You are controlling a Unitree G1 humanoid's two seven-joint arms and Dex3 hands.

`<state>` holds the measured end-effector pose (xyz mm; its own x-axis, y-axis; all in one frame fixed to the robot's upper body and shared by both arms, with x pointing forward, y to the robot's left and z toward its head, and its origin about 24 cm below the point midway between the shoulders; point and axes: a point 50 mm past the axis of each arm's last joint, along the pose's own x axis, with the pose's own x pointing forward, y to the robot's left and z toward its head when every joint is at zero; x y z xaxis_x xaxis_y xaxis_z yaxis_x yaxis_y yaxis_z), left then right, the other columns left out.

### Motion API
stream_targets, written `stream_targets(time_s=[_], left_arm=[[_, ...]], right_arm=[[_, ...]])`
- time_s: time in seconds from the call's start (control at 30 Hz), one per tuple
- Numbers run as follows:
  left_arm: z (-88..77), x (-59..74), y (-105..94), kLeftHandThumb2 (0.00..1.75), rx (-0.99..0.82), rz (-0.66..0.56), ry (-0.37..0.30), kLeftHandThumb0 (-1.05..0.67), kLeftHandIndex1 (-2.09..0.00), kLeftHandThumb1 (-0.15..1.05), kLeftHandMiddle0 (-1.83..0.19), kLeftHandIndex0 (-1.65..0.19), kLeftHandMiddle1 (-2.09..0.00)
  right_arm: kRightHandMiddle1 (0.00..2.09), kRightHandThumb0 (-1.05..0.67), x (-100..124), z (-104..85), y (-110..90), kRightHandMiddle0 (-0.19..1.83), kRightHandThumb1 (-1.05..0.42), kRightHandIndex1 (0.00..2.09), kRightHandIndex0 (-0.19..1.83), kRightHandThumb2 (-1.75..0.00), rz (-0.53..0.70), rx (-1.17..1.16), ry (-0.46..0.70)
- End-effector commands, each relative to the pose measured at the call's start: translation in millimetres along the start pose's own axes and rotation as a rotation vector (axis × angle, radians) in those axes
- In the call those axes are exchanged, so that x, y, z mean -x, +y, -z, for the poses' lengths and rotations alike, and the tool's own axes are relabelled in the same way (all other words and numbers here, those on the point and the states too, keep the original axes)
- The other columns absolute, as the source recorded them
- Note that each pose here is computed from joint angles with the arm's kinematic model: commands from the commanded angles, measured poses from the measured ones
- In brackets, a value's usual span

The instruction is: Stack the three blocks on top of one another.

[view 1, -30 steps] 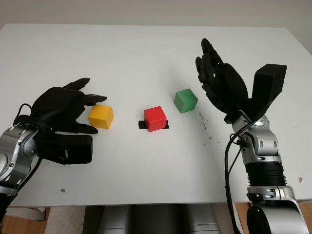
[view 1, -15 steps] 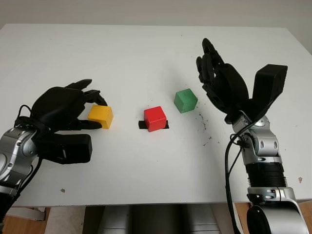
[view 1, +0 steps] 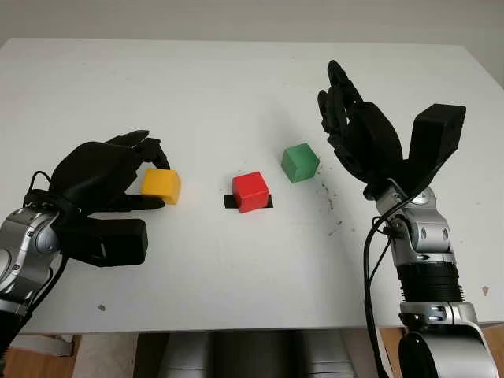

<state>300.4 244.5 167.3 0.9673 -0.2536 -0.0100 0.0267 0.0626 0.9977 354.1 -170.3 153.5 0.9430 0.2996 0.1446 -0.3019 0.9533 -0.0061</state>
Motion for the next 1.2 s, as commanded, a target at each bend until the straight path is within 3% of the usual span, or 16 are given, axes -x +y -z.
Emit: stream_targets(time_s=[0.0, 0.3, 0.6, 0.97, 1.17], left_arm=[[-6.9, -2.0, 14.5, 0.13, 0.046, -0.029, -0.015, -0.39, -1.47, 1.05, -0.2, -0.17, -0.05], [-19.4, -5.4, 35.7, 0.1, 0.359, -0.018, -0.017, -0.38, -1.68, 1.05, -0.15, -0.14, -0.06], [-31.4, -3.6, 40.7, 0.06, 0.526, -0.072, -0.093, -0.36, -1.69, 1.04, -0.2, -0.18, -0.06], [-51.7, -5.6, 47.3, 0.06, 0.58, -0.079, -0.138, -0.38, -1.81, 1.05, -0.2, -0.17, -0.06], [-64.2, -11.3, 40.9, 0.08, 0.557, -0.074, -0.144, -0.37, -1.92, 1.05, -0.17, -0.17, -0.05]], right_arm=[[0.0, -0.65, 2, -2.9, 1, -0.19, -1.05, 0.0, -0.19, -0.7, -0.004, 0.0, -0.018], [0.0, -0.65, 3, -2.1, 3, -0.19, -1.05, 0.0, -0.19, -0.7, -0.004, -0.015, -0.024], [0.0, -0.64, 3, 0.2, 6, -0.19, -1.05, 0.0, -0.19, -0.7, 0.002, -0.022, -0.022], [0.0, -0.61, 2, 0.6, 8, -0.19, -1.05, 0.0, -0.19, -0.69, -0.006, -0.024, -0.024], [0.0, -0.6, 2, 1.4, 9, -0.19, -1.05, 0.0, -0.19, -0.69, -0.002, -0.024, -0.027]])
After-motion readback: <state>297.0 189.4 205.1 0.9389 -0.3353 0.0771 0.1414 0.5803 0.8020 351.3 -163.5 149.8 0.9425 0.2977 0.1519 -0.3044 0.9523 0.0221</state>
